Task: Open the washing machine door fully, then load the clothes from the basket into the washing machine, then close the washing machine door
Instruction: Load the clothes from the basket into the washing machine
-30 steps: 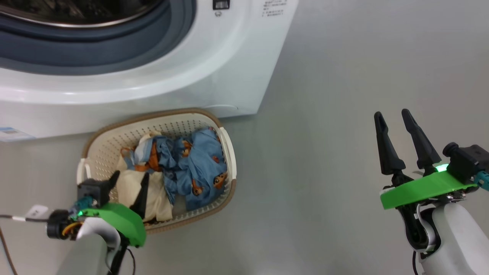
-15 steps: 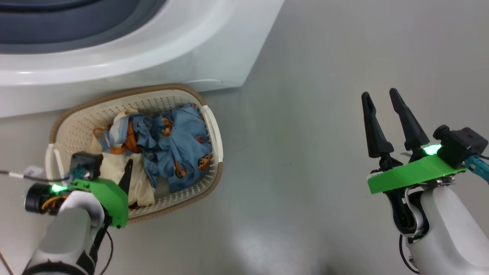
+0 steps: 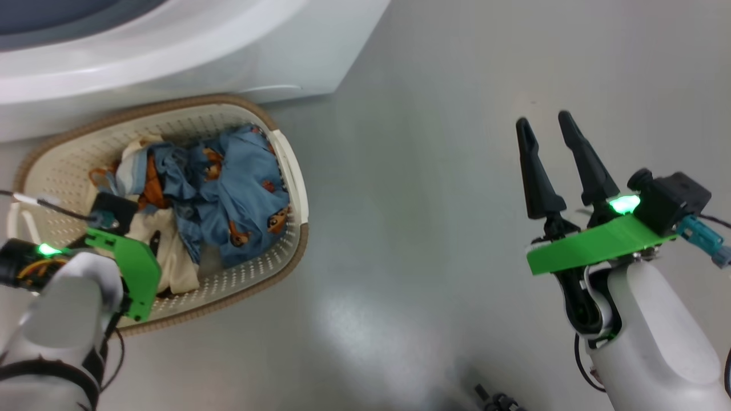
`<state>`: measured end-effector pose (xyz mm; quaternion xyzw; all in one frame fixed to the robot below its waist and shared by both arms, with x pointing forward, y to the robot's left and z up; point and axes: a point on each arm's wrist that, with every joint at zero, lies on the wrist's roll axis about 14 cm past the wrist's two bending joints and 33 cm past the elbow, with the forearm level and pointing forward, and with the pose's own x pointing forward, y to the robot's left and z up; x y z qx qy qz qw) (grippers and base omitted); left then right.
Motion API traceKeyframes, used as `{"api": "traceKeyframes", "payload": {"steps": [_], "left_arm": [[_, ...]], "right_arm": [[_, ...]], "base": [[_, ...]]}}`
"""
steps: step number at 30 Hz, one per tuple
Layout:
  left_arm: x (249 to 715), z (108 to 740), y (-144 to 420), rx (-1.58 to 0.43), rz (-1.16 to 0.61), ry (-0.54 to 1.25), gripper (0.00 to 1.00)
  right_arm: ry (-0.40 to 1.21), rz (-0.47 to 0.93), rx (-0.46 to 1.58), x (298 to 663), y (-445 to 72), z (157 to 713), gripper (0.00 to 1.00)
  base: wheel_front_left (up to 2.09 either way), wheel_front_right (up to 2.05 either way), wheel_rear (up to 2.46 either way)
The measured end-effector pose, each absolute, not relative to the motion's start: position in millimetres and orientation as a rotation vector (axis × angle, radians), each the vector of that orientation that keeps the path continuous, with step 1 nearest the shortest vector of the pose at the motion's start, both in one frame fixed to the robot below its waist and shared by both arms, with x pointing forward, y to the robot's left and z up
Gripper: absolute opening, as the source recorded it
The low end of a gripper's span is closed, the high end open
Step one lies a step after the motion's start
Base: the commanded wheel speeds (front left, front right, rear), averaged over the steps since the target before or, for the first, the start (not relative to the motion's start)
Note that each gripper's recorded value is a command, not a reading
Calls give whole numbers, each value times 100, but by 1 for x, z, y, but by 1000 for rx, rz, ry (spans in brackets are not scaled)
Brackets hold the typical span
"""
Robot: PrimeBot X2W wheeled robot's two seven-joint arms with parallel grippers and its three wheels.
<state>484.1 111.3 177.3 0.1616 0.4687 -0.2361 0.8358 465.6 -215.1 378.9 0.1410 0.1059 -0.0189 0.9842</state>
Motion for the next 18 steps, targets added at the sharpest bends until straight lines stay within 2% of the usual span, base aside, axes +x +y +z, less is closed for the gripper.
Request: {"api": "traceKeyframes", "payload": {"steps": [18], "left_arm": [[500,119,130,488,-495,1154,100]], "right_arm": [[250,-40,288,485,-212,348,100]], "base": [[0,0,0]]}}
